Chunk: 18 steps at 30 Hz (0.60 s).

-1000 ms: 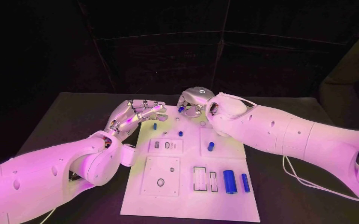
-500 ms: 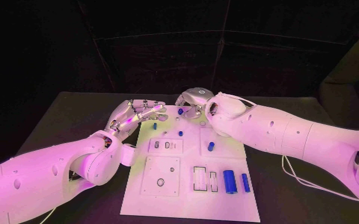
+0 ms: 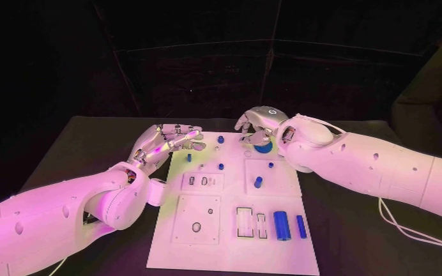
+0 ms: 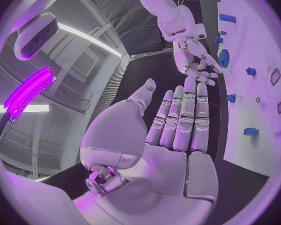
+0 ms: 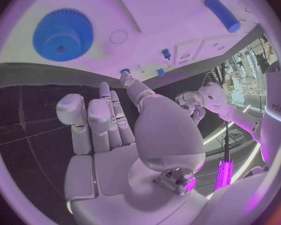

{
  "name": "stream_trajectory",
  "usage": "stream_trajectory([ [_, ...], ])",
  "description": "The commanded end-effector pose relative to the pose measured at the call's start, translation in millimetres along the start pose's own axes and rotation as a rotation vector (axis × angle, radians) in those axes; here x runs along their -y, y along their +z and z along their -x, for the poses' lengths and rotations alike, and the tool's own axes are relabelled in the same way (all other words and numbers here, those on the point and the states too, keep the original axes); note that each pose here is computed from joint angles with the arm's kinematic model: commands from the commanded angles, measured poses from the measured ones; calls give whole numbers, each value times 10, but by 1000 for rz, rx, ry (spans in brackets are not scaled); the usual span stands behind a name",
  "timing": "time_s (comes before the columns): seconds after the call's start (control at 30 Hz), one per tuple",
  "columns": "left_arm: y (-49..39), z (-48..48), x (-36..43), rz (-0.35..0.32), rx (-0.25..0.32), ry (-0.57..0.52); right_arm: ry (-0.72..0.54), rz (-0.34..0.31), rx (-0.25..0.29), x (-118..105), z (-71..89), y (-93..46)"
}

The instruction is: Assemble the parts on the task board

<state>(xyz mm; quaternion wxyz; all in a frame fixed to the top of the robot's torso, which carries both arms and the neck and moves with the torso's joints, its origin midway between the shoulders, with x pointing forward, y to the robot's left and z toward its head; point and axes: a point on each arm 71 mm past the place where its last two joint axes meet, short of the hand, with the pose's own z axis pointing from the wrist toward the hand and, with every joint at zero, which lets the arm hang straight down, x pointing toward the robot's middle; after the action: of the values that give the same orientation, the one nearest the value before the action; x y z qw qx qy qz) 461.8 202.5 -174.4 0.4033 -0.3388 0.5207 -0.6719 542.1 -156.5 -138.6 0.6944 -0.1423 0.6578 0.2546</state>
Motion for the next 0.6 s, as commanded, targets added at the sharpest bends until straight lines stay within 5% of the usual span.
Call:
stream_trajectory([
  [0.03,7,0,12,-3,-7,-13,106,-108,-19,153,59,-120],
  [0.33,26,8,-2,0,-7,-17,180,-281,-106,581,97,-427],
  [0.6,46,8,-19,2,-9,-18,170,-319,-166,675,50,-438],
])
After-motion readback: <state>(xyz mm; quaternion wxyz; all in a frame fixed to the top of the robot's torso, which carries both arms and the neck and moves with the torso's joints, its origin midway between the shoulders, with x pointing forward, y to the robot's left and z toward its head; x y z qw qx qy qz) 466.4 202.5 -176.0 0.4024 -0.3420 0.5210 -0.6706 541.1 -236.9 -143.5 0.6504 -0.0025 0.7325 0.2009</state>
